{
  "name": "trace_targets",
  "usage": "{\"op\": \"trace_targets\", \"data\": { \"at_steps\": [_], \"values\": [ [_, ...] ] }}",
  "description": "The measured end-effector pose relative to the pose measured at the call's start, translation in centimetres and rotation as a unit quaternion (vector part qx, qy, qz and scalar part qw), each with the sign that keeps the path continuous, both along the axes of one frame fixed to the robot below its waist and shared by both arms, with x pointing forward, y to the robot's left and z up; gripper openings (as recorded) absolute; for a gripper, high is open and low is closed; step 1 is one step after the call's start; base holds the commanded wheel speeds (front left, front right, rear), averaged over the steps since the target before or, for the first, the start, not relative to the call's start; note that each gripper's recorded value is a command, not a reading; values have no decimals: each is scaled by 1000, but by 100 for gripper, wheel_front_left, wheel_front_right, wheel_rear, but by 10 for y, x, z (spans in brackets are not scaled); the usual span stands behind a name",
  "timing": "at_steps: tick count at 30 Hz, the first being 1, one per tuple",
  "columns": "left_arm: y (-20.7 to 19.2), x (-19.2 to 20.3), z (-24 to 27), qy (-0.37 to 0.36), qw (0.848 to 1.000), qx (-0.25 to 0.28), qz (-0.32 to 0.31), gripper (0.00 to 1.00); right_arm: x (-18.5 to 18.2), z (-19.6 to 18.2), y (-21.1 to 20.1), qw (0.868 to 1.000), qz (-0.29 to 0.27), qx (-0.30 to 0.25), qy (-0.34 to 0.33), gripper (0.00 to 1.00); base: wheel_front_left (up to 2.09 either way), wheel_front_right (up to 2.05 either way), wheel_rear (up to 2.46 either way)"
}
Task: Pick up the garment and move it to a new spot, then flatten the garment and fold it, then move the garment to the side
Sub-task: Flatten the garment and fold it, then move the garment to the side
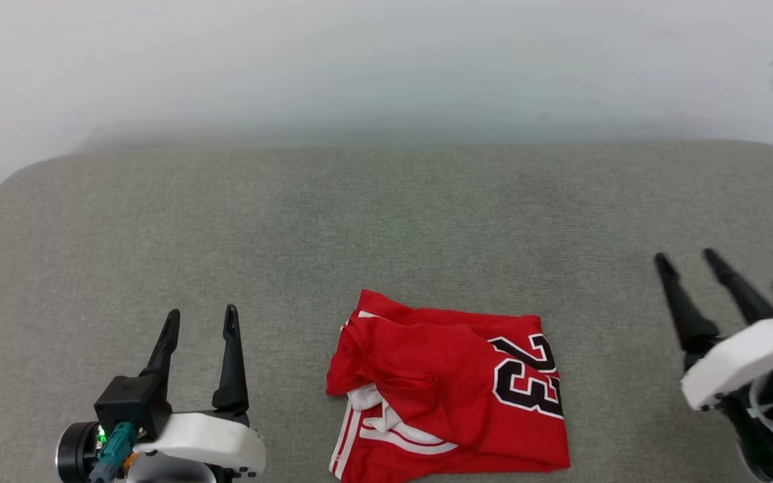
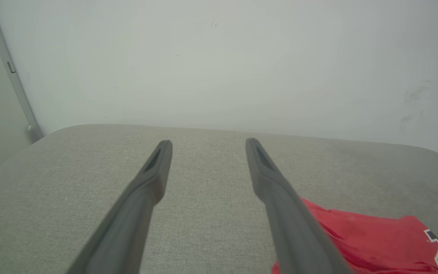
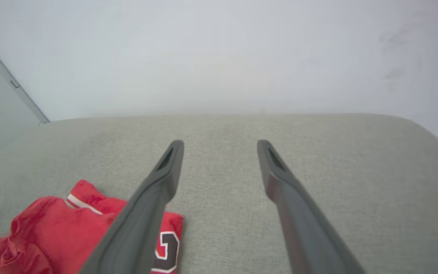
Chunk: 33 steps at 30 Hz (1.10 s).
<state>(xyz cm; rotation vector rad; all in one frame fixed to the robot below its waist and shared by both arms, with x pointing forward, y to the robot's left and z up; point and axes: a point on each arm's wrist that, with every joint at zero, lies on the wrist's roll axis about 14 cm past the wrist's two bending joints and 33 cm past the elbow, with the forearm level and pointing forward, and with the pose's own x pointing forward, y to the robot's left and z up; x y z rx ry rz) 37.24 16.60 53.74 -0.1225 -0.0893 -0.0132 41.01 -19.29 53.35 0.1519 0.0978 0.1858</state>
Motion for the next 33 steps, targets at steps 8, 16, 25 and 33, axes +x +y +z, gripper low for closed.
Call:
{"op": "trace_targets", "data": {
  "at_steps": [8,16,25,33],
  "values": [
    [4,-4,-1,0,1000,4,3,100,-32,43,-14,993,-45,-24,-103,100,0,0,0],
    [7,-16,-7,7,1000,7,8,100,-63,31,-1,994,-44,-32,-91,100,0,0,0],
    [8,-18,-14,17,1000,17,5,100,-76,25,0,995,-54,-25,-76,100,0,0,0],
    [8,-17,-12,13,1000,17,7,100,-76,20,-6,996,-64,-30,-59,100,0,0,0]
  ]
}}
